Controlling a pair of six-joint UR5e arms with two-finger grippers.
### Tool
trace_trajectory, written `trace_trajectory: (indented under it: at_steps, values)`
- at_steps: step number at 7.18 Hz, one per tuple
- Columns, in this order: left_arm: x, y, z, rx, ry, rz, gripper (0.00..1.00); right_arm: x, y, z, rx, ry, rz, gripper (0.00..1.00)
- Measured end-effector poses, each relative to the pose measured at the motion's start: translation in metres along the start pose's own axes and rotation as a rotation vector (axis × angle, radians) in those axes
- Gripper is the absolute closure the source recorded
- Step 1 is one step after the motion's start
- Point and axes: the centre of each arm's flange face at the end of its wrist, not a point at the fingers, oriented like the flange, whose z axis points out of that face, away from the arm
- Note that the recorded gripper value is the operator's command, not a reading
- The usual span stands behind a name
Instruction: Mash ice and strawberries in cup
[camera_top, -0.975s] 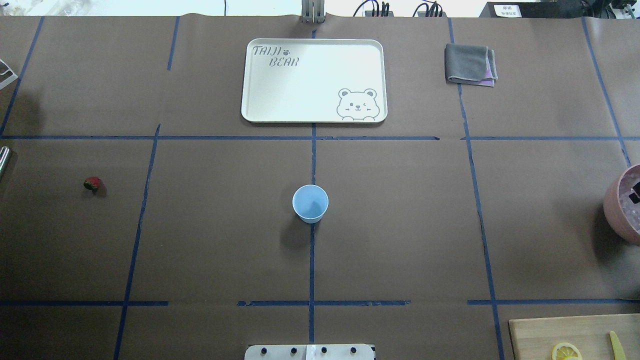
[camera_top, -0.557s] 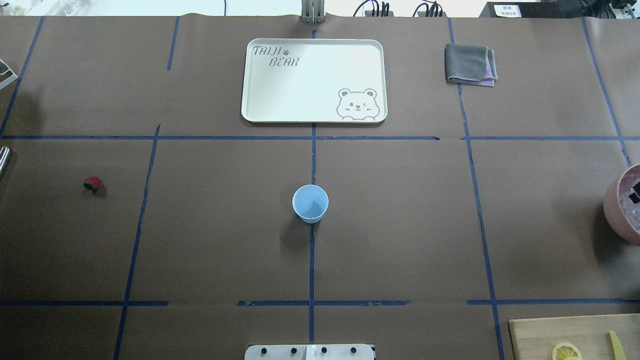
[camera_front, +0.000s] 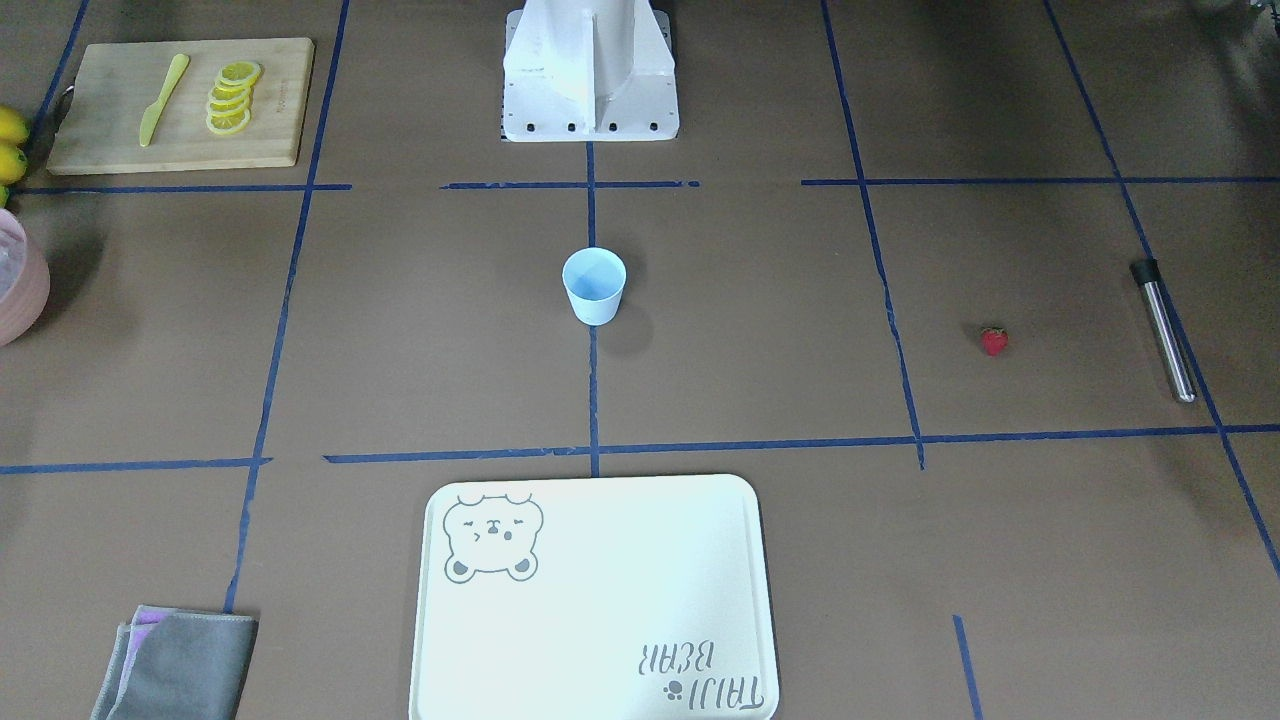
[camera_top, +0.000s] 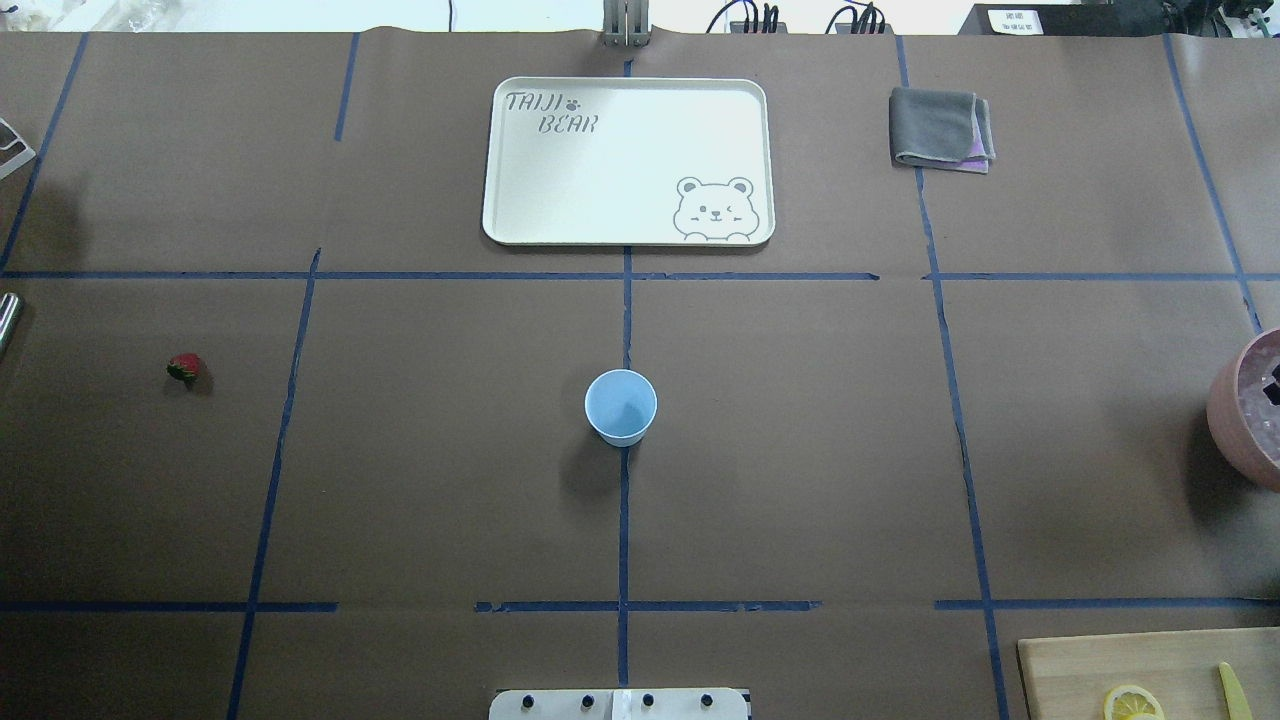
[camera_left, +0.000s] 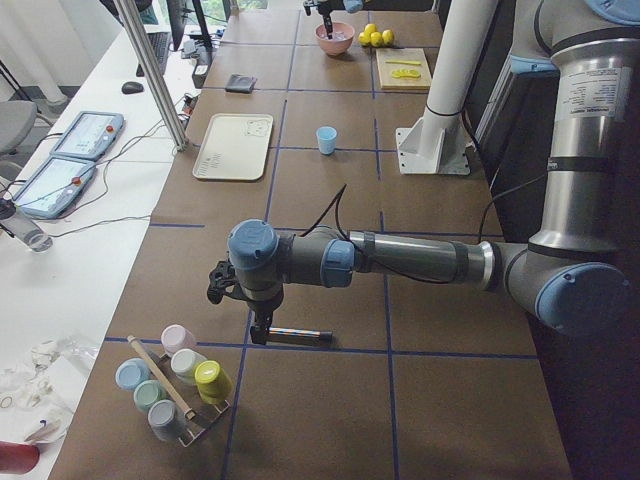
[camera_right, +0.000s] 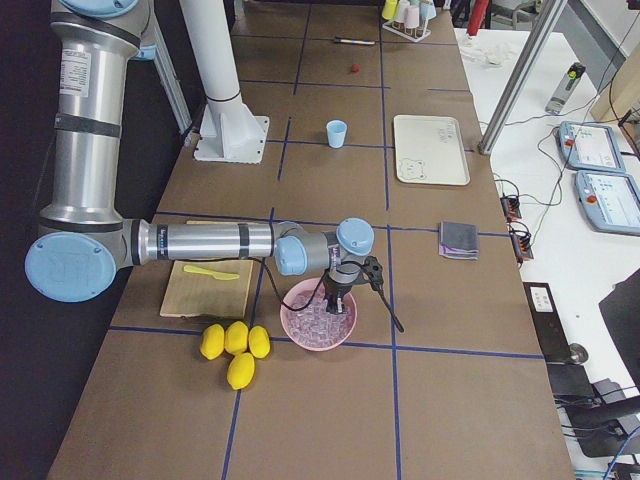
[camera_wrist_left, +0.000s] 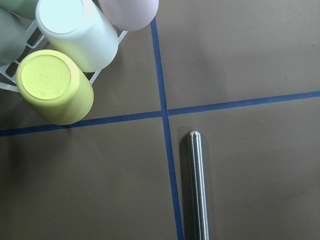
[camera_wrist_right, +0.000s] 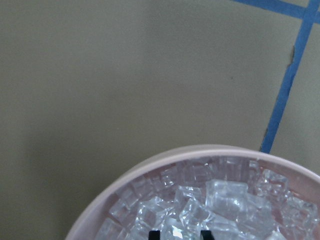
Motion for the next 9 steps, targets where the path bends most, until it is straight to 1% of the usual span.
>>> trace_trajectory:
  at_steps: [1, 2, 4, 6, 7, 8, 9]
  values:
    - [0.000, 0.000, 0.000, 0.000, 0.000, 0.000, 0.00, -0.006, -0.001, -0.007, 0.011, -0.010, -0.011, 0.99]
    - [0.000, 0.000, 0.000, -0.001, 0.000, -0.001, 0.00, -0.020, -0.002, -0.022, 0.034, -0.024, -0.031, 1.00]
    - [0.000, 0.000, 0.000, -0.001, 0.000, -0.001, 0.00, -0.061, -0.012, -0.076, 0.102, -0.037, -0.070, 1.00]
    - [0.000, 0.000, 0.000, -0.001, 0.000, -0.001, 0.00, -0.115, -0.049, -0.138, 0.162, -0.063, -0.092, 1.00]
    - [-0.001, 0.001, 0.001, -0.002, 0.001, -0.002, 0.00, -0.148, -0.072, -0.164, 0.184, -0.097, -0.067, 1.00]
    - [-0.002, 0.003, 0.002, -0.004, 0.002, -0.005, 0.00, -0.198, -0.096, -0.184, 0.196, -0.145, -0.015, 1.00]
    - [-0.003, 0.005, 0.004, -0.006, 0.002, -0.006, 0.00, -0.261, -0.115, -0.191, 0.188, -0.184, 0.035, 1.00]
